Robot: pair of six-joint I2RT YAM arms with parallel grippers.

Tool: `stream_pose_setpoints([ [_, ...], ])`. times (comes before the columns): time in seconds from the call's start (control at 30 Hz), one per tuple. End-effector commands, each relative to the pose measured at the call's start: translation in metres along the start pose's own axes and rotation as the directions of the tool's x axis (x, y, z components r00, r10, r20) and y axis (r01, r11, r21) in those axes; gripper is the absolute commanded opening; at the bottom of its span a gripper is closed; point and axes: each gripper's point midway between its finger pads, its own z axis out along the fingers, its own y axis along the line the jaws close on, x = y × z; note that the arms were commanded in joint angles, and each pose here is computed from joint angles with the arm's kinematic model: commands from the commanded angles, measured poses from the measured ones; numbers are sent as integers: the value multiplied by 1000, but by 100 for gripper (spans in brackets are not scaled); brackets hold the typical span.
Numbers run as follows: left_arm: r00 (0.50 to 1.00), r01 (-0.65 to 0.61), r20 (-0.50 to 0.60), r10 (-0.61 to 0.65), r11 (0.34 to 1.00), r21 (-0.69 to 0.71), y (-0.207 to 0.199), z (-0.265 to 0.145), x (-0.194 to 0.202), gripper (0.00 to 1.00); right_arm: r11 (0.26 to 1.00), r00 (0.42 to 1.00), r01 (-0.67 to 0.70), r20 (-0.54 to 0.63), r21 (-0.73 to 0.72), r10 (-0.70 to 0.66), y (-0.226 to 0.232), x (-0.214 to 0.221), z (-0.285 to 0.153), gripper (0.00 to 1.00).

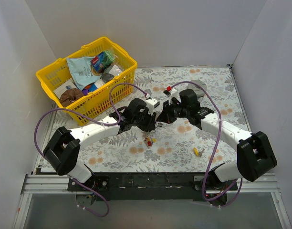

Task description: Put the keys on the keyring

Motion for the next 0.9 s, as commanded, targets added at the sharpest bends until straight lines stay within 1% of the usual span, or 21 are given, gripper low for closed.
stream_pose_setpoints([
  [0.0,998,-19,56,19,1000,1,-6,-6,-20,16,998,998,40,54,-49,-37,13,-25,-1,1],
  [0.07,998,-15,65,14,1000,6,-7,-8,-20,11,997,998,41,50,-59,-38,15,-24,-1,1],
  [0.1,997,-10,76,9,1000,11,-8,-9,-21,5,997,998,42,47,-67,-39,16,-23,-1,1],
  [0.17,996,-7,89,5,1000,15,-9,-11,-22,0,995,998,51,46,-85,-47,19,-23,-1,1],
  [0.2,995,-1,101,0,1000,15,-9,-12,-24,0,994,997,58,46,-91,-54,20,-23,-1,1],
  [0.23,994,0,106,-2,1000,20,-10,-13,-24,0,994,996,67,57,-91,-62,22,-26,-3,4],
  [0.27,994,3,105,-5,1000,20,-10,-13,-22,0,993,996,71,63,-89,-65,22,-26,-4,14],
  [0.33,994,9,107,-11,1000,24,-11,-14,-23,0,995,993,83,86,-59,-78,20,-30,-9,27],
  [0.37,994,11,105,-14,1000,24,-11,-14,-22,0,995,992,90,97,-49,-85,21,-33,-12,39],
  [0.47,995,18,102,-21,999,32,-12,-13,-21,0,994,983,111,145,-2,-110,20,-41,-23,56],
  [0.5,994,18,104,-22,999,34,-13,-13,-21,0,992,977,126,172,10,-126,23,-46,-29,63],
  [0.6,994,26,109,-30,999,44,-14,-14,-21,0,990,971,137,195,16,-138,26,-43,-39,64],
  [0.67,994,32,106,-37,998,48,-15,-13,-20,0,990,973,138,188,-4,-135,28,-35,-40,64],
  [0.77,995,43,90,-46,998,39,-14,-11,-22,0,986,977,146,167,-76,-132,38,-23,-41,62],
  [0.8,997,59,52,-60,998,16,-10,-11,-16,0,983,980,144,153,-114,-126,44,-17,-41,61],
  [0.87,998,60,26,-61,998,4,-10,-10,-22,0,979,985,134,130,-151,-115,47,-6,-39,59],
])
